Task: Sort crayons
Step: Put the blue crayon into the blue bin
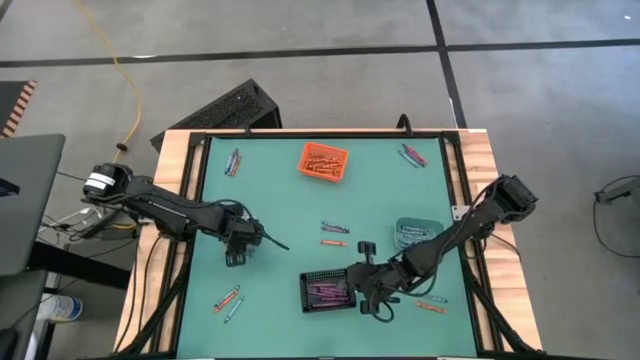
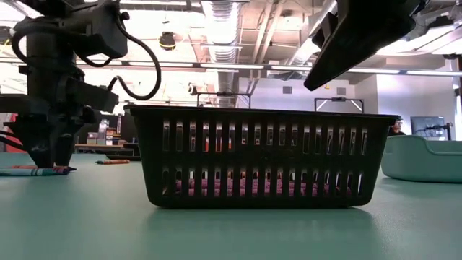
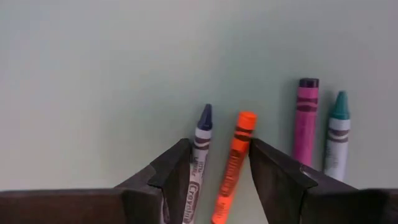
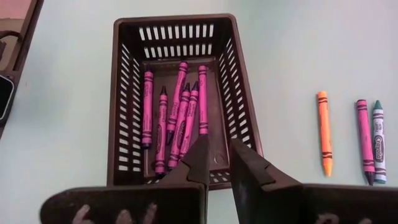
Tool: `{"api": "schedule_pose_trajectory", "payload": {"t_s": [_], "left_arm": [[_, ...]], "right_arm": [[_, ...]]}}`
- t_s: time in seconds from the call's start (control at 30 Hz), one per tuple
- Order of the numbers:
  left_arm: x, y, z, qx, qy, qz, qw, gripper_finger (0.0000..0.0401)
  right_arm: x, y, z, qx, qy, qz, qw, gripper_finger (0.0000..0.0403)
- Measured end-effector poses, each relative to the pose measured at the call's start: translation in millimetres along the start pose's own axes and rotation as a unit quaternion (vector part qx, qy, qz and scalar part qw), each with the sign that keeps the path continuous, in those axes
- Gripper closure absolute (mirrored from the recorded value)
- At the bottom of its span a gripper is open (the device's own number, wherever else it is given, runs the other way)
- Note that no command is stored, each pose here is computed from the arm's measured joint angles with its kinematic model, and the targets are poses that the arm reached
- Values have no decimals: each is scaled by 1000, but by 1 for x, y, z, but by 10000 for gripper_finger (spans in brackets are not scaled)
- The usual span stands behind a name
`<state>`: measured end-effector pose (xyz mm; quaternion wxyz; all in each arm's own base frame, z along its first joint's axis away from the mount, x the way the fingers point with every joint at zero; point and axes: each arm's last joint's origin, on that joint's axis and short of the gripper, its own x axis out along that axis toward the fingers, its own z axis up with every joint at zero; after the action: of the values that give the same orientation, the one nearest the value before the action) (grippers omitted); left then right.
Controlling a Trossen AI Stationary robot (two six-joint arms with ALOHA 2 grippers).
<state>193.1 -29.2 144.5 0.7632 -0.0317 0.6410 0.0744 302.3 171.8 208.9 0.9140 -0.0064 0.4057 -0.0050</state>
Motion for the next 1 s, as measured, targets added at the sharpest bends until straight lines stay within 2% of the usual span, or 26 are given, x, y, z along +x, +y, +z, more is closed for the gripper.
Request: {"api": "schedule_pose_trajectory", "payload": {"t_s": [0.3, 0.6, 0.8, 1.0], "left_arm": [[-1, 9, 4, 4, 0, -14, 1000, 248], [-25, 7, 22, 25, -23, -18, 999, 248], [-26, 13, 14, 27, 18, 36, 999, 248], [-22, 18, 10, 13, 35, 20, 999, 248]], "right_arm": [[0, 0, 0, 0, 1, 0, 1000, 347], [0, 0, 0, -1, 2, -1, 1000, 347], [0, 0, -1, -1, 3, 0, 1000, 347], [0, 0, -1, -1, 3, 0, 1000, 347]]}}
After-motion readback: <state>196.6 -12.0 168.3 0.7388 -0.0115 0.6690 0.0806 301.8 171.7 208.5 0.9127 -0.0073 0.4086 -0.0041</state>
